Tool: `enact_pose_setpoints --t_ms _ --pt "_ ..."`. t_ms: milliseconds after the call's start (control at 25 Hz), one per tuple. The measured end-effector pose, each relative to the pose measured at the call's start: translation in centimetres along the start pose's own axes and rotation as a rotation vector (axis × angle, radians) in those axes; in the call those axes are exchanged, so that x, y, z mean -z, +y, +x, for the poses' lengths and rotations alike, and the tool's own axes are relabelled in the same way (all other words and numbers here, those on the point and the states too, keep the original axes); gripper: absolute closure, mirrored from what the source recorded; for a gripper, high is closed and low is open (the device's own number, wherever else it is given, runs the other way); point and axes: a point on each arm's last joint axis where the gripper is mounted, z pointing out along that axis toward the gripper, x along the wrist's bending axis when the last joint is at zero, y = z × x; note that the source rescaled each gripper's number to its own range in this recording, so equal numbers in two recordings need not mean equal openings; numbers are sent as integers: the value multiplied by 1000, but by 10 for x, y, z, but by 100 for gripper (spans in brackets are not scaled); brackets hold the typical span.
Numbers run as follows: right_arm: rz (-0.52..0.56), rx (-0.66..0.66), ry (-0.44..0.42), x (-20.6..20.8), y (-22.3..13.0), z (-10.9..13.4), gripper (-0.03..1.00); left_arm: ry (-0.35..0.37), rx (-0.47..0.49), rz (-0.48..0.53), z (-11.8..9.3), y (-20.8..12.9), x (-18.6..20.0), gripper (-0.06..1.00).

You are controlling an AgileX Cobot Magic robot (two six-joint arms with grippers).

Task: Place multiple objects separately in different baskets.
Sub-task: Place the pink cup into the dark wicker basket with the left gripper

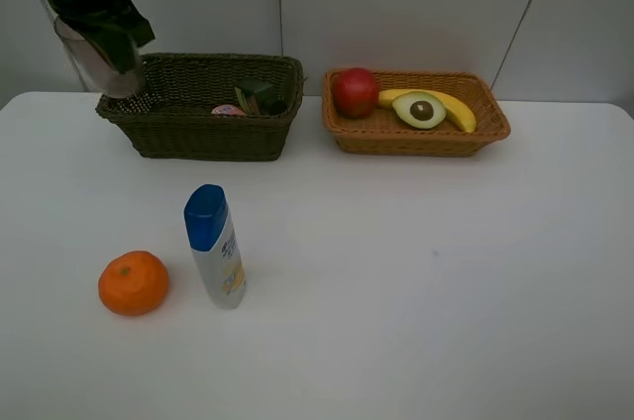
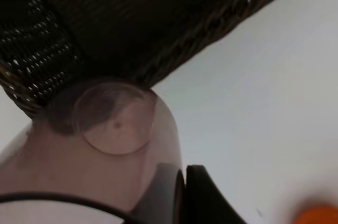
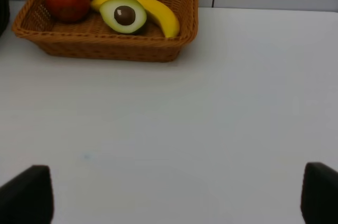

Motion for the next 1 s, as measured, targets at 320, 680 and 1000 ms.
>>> enact_pose_setpoints --t_ms 320,680,1000 --pt "0 0 0 0 0 0 -2 105 -30 -139 11 17 15 94" --pt "0 0 0 0 0 0 -2 151 -56 -248 19 39 -22 94" --pt "0 0 0 0 0 0 -2 141 -62 -230 22 48 -68 94"
